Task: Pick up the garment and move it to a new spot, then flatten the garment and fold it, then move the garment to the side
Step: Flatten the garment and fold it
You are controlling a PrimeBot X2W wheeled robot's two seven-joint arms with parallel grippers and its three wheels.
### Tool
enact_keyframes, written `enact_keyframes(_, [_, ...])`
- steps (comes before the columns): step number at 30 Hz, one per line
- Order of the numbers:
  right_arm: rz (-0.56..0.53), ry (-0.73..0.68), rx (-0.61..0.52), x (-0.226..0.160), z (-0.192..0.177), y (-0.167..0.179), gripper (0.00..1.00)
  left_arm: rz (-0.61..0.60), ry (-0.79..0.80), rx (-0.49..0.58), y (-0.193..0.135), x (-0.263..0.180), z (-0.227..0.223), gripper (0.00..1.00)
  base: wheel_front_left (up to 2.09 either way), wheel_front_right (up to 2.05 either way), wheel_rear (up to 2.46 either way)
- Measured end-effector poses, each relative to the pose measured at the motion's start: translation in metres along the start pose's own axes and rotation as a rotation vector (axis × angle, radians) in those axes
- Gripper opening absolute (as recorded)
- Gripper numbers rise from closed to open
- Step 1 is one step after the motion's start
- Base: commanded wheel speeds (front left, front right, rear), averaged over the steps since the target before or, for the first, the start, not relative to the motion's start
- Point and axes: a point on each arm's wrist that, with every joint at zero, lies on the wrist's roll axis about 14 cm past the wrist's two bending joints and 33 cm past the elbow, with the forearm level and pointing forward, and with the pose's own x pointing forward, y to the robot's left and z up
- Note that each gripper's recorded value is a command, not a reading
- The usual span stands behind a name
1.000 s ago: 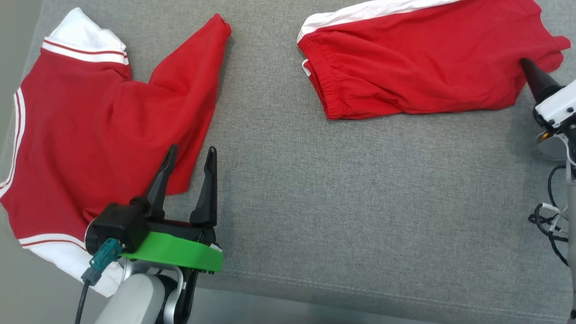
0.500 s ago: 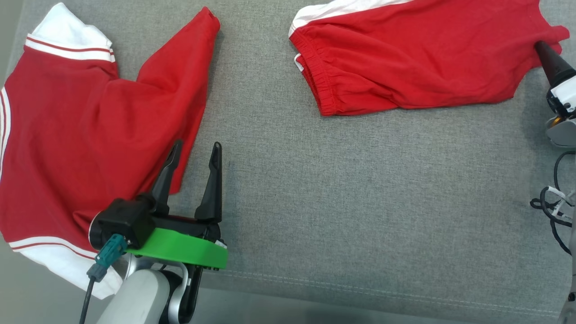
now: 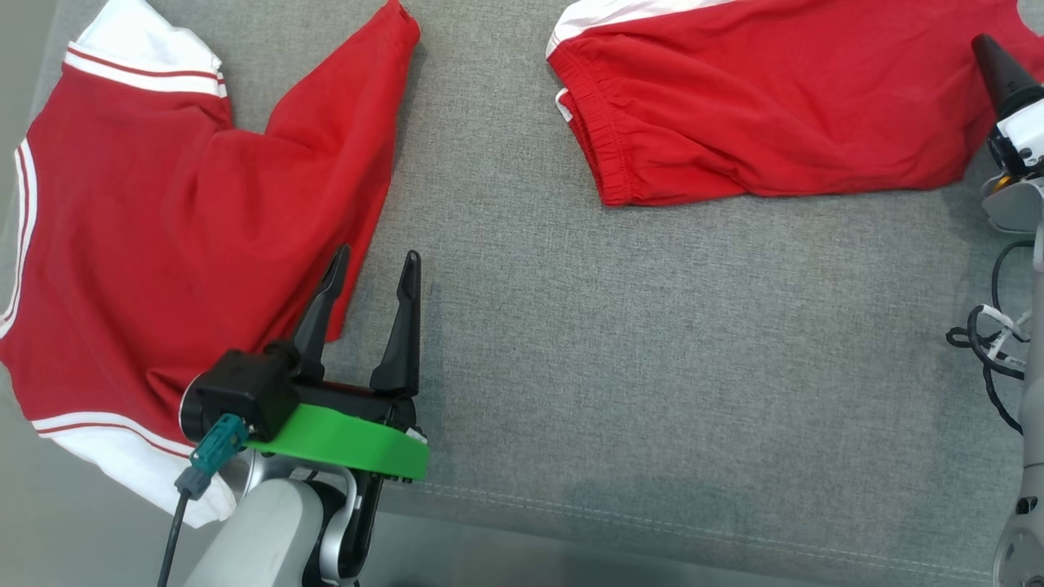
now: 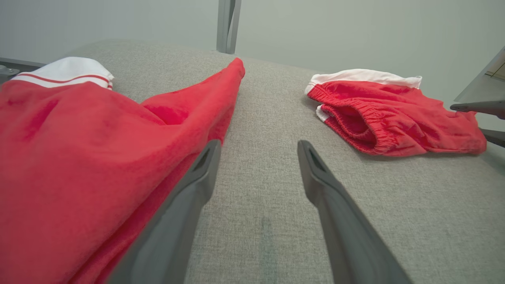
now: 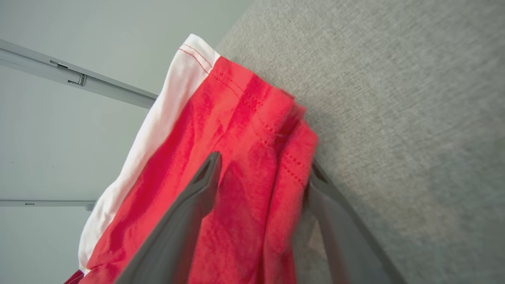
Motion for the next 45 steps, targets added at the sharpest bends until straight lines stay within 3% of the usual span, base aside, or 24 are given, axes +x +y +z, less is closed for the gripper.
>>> enact_keyframes(1, [0.000, 0.000, -0.004, 0.001, 0.000, 0.001, 0.38, 0.003, 0.001, 0.000, 0.001, 0.000, 0.000, 1.00, 0.00, 0.00, 0.00])
enact_keyframes(2, [0.002, -0.007, -0.011, 0.002, 0.001, 0.003, 0.02, 0.005, 0.001, -0.001, 0.001, 0.000, 0.000, 1.00, 0.00, 0.00, 0.00])
enact_keyframes(3, [0.002, -0.013, -0.017, 0.002, 0.002, 0.004, 0.00, 0.007, 0.001, 0.000, 0.002, 0.000, -0.001, 1.00, 0.00, 0.00, 0.00])
enact_keyframes(24, [-0.095, -0.147, 0.065, -0.023, 0.031, -0.037, 0.00, 0.004, -0.022, 0.001, 0.001, 0.003, 0.007, 1.00, 0.00, 0.00, 0.00])
enact_keyframes(33, [-0.167, -0.248, 0.115, -0.058, 0.060, -0.078, 0.00, -0.039, -0.038, -0.011, -0.014, 0.008, 0.011, 1.00, 0.00, 0.00, 0.00])
enact_keyframes(36, [-0.223, -0.323, 0.138, -0.081, 0.082, -0.107, 0.00, -0.062, -0.041, -0.017, -0.021, 0.009, 0.012, 1.00, 0.00, 0.00, 0.00])
enact_keyframes(41, [-0.290, -0.393, 0.117, -0.109, 0.104, -0.137, 0.00, -0.079, -0.048, -0.023, -0.028, 0.009, 0.014, 1.00, 0.00, 0.00, 0.00])
enact_keyframes(45, [-0.264, -0.404, 0.054, -0.109, 0.110, -0.126, 0.00, -0.084, -0.045, -0.029, -0.030, 0.009, 0.013, 1.00, 0.00, 0.00, 0.00])
